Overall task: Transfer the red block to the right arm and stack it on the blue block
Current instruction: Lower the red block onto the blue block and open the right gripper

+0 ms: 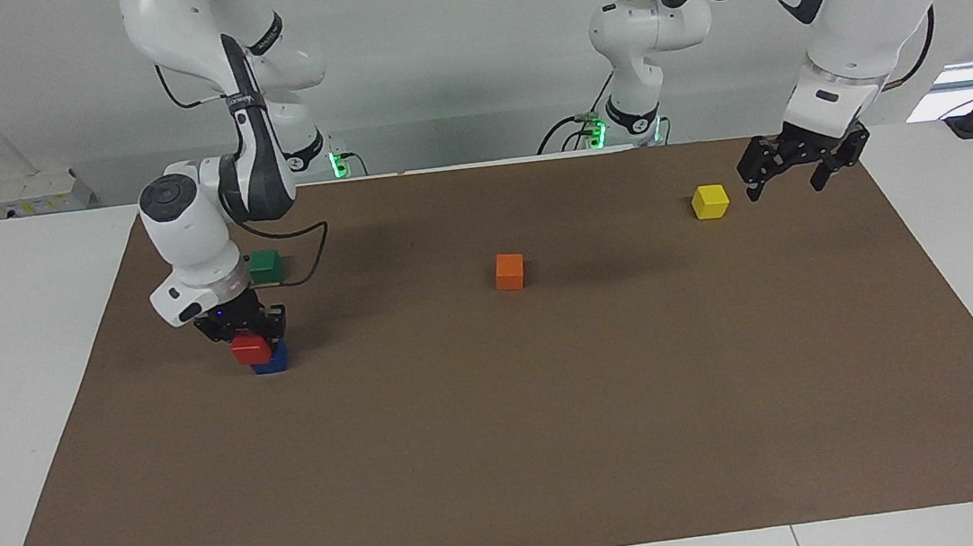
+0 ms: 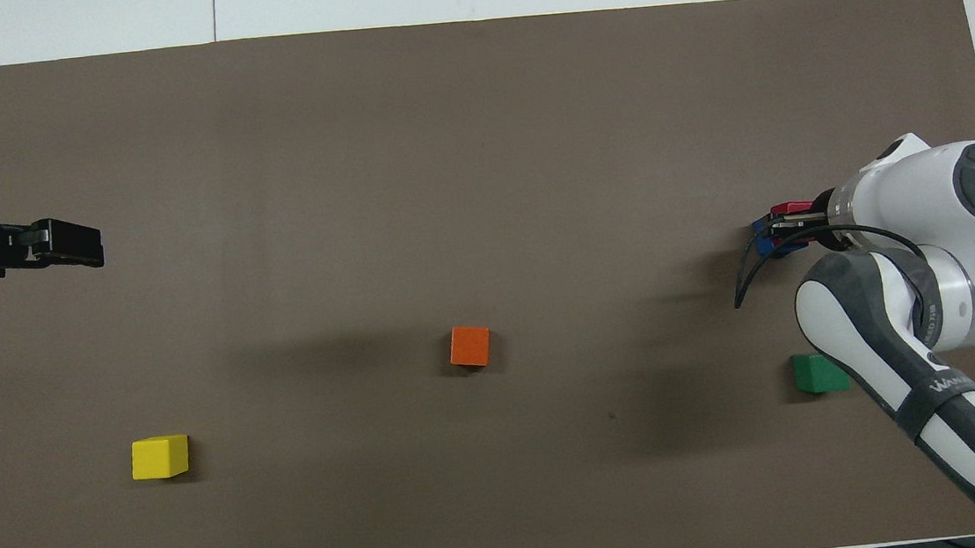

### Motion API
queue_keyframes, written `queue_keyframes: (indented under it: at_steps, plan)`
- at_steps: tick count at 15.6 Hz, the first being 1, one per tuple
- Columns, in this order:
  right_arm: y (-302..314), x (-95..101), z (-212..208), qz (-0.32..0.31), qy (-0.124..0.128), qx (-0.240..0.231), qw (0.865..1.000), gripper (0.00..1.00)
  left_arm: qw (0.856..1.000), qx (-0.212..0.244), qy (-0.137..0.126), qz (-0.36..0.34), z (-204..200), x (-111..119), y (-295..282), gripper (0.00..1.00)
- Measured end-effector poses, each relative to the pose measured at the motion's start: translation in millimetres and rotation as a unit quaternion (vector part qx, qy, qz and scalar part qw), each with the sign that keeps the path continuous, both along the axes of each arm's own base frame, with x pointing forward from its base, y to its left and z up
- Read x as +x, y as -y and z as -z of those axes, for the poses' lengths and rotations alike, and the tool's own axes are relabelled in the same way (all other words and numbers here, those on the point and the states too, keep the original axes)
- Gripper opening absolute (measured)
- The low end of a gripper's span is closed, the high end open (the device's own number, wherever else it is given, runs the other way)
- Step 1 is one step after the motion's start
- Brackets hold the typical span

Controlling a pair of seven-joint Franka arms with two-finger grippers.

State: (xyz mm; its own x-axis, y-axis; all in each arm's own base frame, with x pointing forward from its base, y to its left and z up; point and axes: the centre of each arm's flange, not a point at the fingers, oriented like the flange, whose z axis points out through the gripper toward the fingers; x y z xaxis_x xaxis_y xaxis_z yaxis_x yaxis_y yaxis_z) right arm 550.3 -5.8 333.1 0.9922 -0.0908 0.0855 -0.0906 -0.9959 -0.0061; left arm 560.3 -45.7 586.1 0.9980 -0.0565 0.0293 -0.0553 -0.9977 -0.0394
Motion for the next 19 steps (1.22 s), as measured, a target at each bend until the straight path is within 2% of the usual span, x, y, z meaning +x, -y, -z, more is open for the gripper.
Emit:
queue_keyframes:
  at_steps: [2,3,7,11,13,16,19]
  plan:
    - [0.0,0.0,-0.1,-0.001,0.000,0.003,1.000,0.56,1.000,0.000,0.000,0.000,0.0,0.0,-0.4,1.00]
    - [-0.3,-0.2,0.3,-0.003,0.000,0.003,1.000,0.61,1.000,0.000,0.000,-0.001,0.0,0.1,-0.9,1.00]
    - [-1.2,-1.0,1.4,-0.008,-0.002,0.004,1.000,0.99,1.000,0.000,-0.001,-0.001,0.5,0.0,-1.6,1.00]
    - [-1.4,0.1,-0.6,-0.008,-0.001,0.004,1.000,1.00,1.000,0.000,-0.001,-0.001,0.6,0.0,-1.6,1.00]
    - [-3.1,4.6,-12.6,-0.011,-0.010,0.004,1.000,1.00,1.000,0.000,-0.001,-0.001,0.6,0.0,-1.6,1.00]
    - [-6.3,21.6,-73.4,-0.037,-0.022,0.001,0.999,1.00,1.000,0.000,-0.001,-0.001,0.6,0.0,-1.6,1.00]
    - [-6.0,29.8,-155.4,-0.082,-0.013,-0.004,0.997,1.00,1.000,0.000,-0.001,-0.001,0.6,0.0,-1.6,1.00]
